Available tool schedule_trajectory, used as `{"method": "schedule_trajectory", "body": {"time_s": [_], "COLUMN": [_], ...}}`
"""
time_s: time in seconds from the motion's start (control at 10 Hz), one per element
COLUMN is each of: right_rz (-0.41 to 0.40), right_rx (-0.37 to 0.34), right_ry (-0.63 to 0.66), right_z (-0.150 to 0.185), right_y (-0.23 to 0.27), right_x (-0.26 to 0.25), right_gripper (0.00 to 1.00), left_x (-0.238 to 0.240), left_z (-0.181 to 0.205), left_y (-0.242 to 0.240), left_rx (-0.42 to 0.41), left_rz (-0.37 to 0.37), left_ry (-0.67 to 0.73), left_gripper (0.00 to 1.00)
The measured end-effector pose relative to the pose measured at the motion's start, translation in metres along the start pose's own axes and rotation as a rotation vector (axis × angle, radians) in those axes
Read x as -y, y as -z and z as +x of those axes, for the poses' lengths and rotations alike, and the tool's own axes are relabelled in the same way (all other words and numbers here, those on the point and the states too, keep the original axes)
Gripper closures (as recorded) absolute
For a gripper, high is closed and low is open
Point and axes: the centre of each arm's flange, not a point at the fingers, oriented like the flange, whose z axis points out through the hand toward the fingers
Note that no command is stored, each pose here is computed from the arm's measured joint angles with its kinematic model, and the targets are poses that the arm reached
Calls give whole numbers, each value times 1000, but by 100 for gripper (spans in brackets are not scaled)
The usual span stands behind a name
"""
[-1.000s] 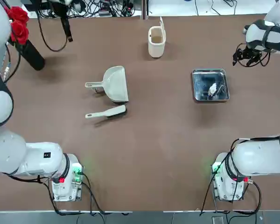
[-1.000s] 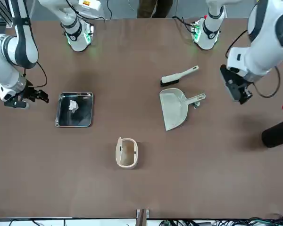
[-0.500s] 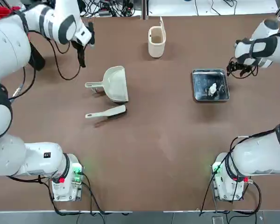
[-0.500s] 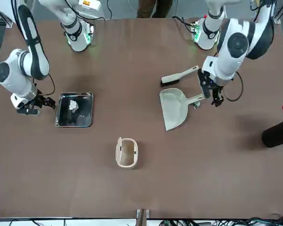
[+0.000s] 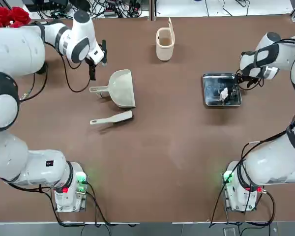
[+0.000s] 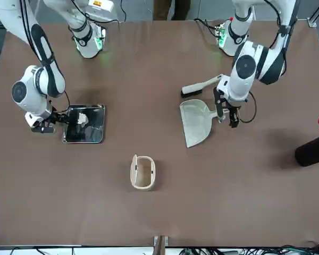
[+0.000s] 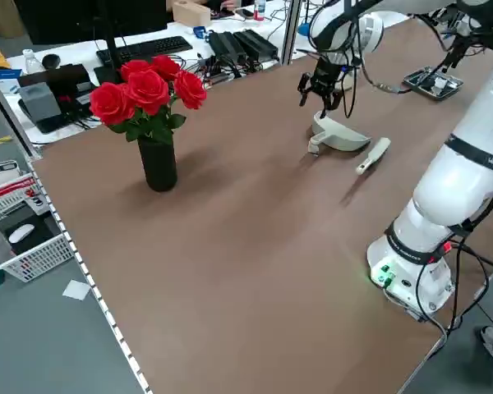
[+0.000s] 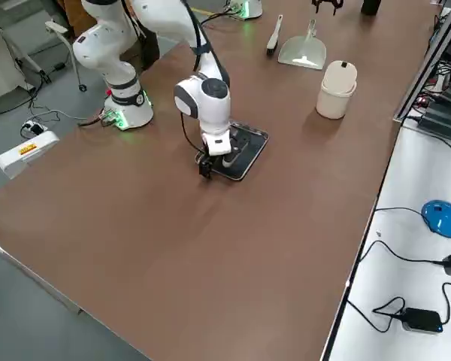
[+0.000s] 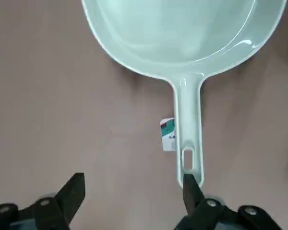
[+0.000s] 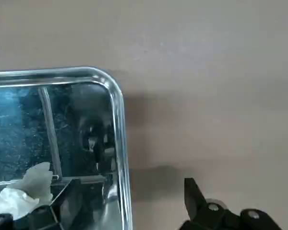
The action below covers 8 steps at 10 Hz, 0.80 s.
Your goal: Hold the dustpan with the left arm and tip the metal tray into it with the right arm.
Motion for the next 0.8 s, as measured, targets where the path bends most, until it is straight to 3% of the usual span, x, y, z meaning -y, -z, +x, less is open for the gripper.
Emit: {"method": "schedule_trajectory", "body": {"time_s": [0.1, 0.2, 0.6, 0.7, 0.8], "right_rz": [4, 9, 12, 12, 13], "right_rx": [5, 8, 3, 3, 4], "right_ry": [5, 4, 1, -1, -3], "right_z": [0, 0, 1, 1, 1], "right_y": [-3, -5, -14, -14, -15], "right_x": [5, 8, 12, 11, 11], "right_gripper": [26, 33, 52, 63, 67], "left_x": [-5, -13, -44, -46, -49], "left_z": [9, 20, 28, 29, 30], "left_y": [-10, -19, -55, -61, -69], "left_rx": [15, 23, 37, 54, 66], "left_rz": [-3, -6, -13, -5, -3], "left_ry": [6, 6, -7, -9, -8], "left_gripper": [9, 9, 10, 11, 12]}}
